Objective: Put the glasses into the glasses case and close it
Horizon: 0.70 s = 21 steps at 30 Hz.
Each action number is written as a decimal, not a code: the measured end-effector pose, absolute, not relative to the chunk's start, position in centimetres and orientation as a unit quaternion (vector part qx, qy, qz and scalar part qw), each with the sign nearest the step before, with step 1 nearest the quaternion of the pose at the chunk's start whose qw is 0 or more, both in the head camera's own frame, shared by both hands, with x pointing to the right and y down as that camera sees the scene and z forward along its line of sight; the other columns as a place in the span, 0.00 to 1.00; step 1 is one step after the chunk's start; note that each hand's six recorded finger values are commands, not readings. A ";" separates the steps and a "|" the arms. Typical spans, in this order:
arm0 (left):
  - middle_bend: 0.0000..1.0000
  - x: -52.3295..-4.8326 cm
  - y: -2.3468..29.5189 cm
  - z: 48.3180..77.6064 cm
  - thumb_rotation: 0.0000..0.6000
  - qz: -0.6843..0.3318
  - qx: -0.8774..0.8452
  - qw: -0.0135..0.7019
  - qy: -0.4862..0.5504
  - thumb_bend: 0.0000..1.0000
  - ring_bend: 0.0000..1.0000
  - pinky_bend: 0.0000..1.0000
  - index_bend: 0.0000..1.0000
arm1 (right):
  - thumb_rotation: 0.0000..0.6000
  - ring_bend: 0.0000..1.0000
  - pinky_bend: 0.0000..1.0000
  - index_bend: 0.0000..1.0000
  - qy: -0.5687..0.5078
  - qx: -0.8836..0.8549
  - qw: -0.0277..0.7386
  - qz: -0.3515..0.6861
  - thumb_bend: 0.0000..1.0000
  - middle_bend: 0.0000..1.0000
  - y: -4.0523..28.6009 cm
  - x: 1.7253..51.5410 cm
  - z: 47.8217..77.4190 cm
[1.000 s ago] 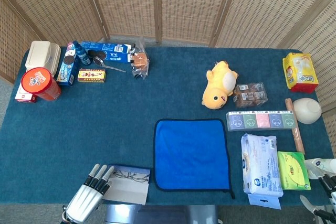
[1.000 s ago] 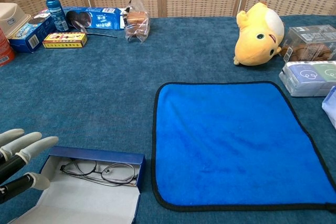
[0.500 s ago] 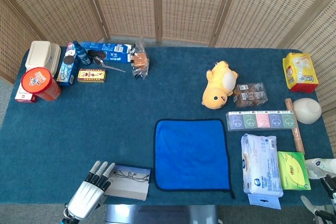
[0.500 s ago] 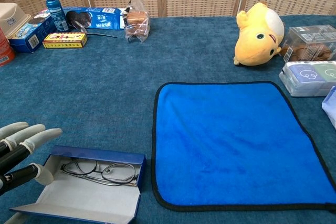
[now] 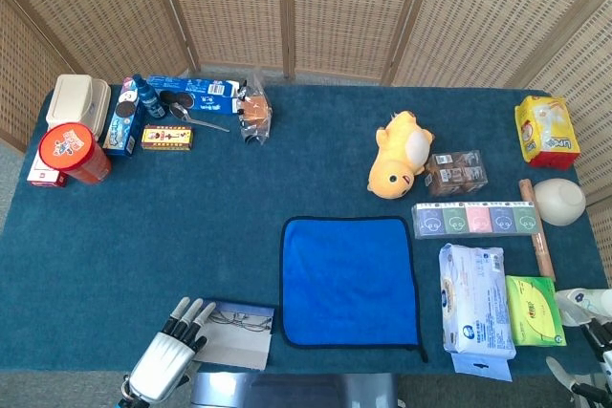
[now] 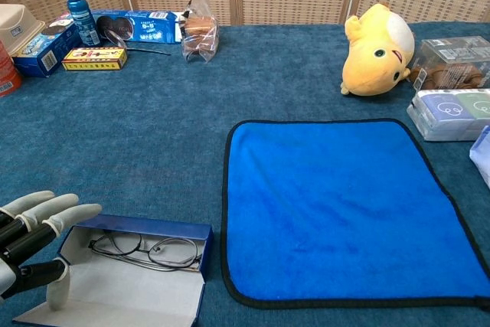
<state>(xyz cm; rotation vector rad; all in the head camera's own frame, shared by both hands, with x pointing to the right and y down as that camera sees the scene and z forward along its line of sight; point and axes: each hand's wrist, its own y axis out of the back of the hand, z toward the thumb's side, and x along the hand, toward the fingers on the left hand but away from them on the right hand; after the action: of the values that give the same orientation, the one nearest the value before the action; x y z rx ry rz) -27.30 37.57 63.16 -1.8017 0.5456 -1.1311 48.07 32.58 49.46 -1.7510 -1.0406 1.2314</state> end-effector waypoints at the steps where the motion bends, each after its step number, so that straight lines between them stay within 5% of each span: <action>1: 0.09 -27.3 37.6 63.2 0.88 -0.459 -0.730 0.455 0.221 0.39 0.00 0.00 0.56 | 0.90 0.31 0.37 0.12 -0.405 -0.683 0.372 0.481 0.28 0.26 32.6 48.1 49.5; 21: 0.10 -29.2 35.6 62.8 0.88 -0.475 -0.715 0.437 0.267 0.39 0.00 0.00 0.52 | 0.90 0.31 0.37 0.12 -0.409 -0.683 0.371 0.479 0.28 0.26 32.6 47.8 49.2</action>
<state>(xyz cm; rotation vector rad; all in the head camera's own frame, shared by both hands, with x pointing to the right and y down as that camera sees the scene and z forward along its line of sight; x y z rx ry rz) -29.21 35.61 62.82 -1.7788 0.6641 -1.1824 47.83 32.56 49.20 -1.7508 -1.0492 1.2274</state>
